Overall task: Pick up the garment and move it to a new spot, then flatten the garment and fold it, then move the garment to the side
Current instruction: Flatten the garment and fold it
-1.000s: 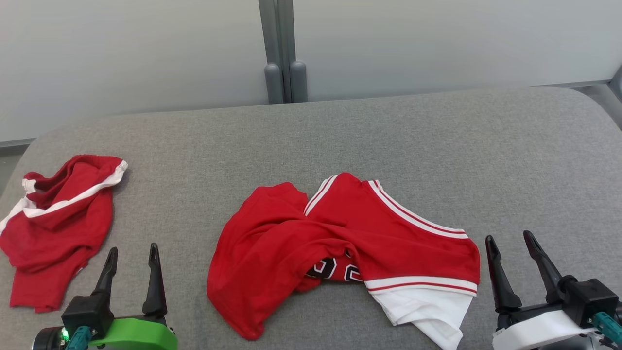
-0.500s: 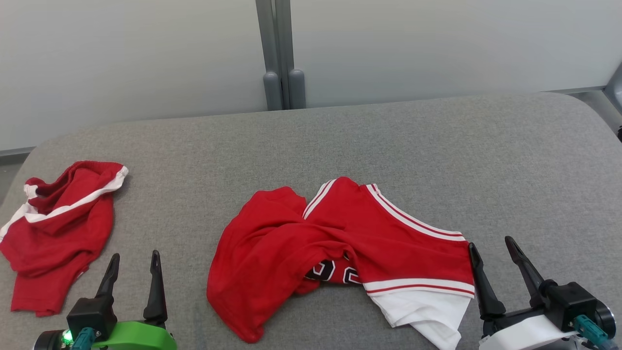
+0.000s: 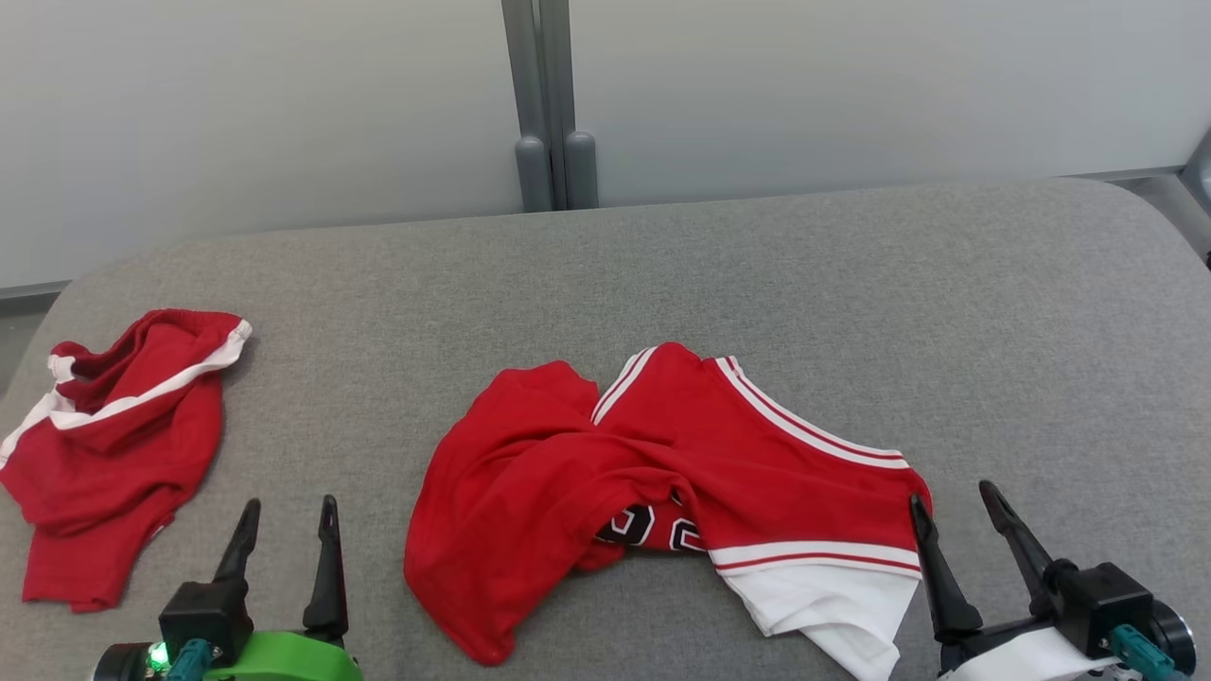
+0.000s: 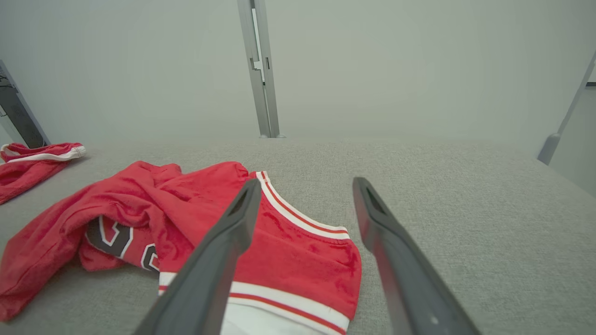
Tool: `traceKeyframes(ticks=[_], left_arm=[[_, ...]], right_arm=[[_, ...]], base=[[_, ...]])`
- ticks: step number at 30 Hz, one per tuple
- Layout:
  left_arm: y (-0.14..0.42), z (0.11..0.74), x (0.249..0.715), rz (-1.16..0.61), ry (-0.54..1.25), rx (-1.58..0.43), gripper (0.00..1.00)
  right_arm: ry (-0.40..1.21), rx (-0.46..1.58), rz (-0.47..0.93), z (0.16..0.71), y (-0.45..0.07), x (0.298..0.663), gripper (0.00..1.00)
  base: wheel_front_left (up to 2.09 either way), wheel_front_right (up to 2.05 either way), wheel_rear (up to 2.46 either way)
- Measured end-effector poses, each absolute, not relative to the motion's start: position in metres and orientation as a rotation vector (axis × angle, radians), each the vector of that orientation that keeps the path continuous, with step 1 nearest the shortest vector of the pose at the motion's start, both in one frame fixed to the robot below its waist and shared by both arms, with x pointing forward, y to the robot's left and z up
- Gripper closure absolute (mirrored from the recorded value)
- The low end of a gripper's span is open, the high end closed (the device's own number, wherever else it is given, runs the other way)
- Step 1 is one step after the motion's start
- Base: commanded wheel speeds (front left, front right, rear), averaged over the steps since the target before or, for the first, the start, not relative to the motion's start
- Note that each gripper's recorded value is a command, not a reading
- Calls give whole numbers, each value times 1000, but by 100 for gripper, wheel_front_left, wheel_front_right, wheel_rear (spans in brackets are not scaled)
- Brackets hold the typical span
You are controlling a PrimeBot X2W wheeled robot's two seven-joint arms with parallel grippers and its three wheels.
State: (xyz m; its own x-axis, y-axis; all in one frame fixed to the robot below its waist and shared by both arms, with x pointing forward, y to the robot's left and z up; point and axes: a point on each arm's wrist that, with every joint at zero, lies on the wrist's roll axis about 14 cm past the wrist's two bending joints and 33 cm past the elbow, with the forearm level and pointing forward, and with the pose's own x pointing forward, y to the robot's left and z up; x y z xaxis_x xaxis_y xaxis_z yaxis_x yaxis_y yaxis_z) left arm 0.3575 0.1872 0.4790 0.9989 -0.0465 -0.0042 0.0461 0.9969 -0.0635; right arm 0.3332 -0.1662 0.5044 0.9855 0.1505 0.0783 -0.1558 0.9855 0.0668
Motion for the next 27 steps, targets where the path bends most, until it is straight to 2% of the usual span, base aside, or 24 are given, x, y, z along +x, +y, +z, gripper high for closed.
traceKeyframes(ticks=[13, 27], left_arm=[[109, 412, 319, -277, 235, -95, 0], [84, 370, 298, -359, 397, -112, 0]], right_arm=[[174, 104, 171, 431, -163, 310, 0], [326, 157, 191, 388, -147, 298, 0]], base=[[0, 0, 0], [0, 0, 0]])
